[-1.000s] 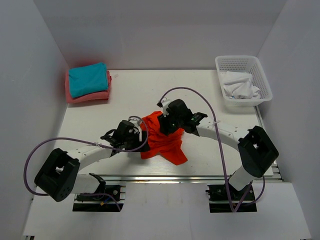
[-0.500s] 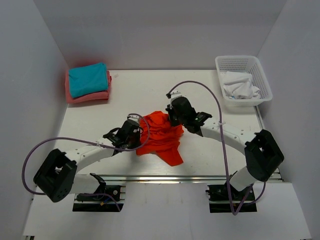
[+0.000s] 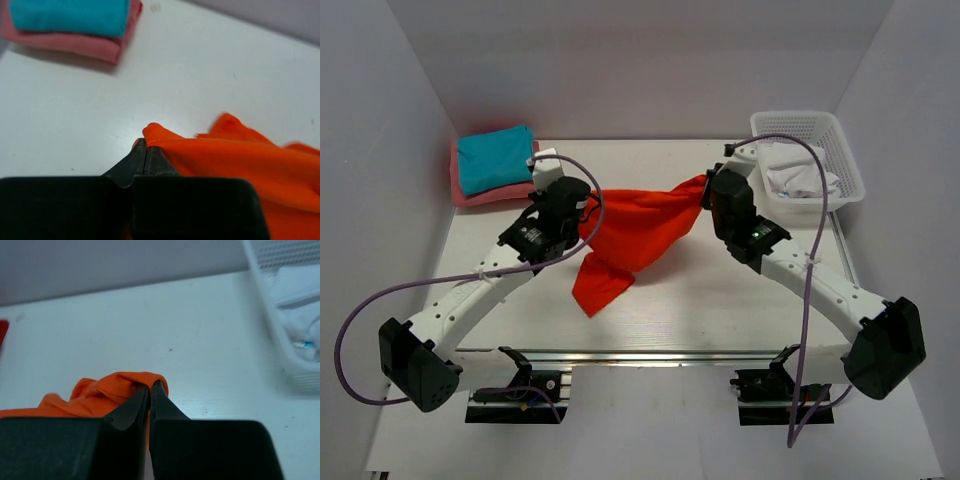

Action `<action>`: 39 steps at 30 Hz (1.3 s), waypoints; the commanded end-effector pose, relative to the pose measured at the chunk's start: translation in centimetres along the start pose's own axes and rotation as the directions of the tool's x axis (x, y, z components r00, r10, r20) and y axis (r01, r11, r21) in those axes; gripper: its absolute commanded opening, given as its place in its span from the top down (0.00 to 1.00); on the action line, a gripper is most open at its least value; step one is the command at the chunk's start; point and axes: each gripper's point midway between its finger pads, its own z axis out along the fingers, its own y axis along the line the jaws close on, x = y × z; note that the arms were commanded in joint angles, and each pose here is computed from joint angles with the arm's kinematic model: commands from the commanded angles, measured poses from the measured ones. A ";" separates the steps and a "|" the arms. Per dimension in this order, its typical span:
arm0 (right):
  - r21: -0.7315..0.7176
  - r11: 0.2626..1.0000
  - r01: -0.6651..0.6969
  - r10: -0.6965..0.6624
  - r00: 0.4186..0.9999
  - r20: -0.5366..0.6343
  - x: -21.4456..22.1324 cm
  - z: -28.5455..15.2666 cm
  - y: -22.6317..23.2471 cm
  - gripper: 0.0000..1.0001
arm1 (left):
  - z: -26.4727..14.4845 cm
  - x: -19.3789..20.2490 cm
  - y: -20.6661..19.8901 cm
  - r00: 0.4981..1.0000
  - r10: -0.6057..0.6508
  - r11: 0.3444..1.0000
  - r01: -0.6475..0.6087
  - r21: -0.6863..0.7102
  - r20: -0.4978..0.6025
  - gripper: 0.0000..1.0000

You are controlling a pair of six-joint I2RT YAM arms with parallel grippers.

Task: Fold and stack the t-shirts
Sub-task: Flatten out the tshirt

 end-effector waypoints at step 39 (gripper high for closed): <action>-0.205 0.971 0.121 0.080 0.643 0.762 -34.9 -24.4 -4.2 1.00 | -22.0 -27.4 0.0 0.757 -0.229 0.786 -0.227 0.575 0.612 1.00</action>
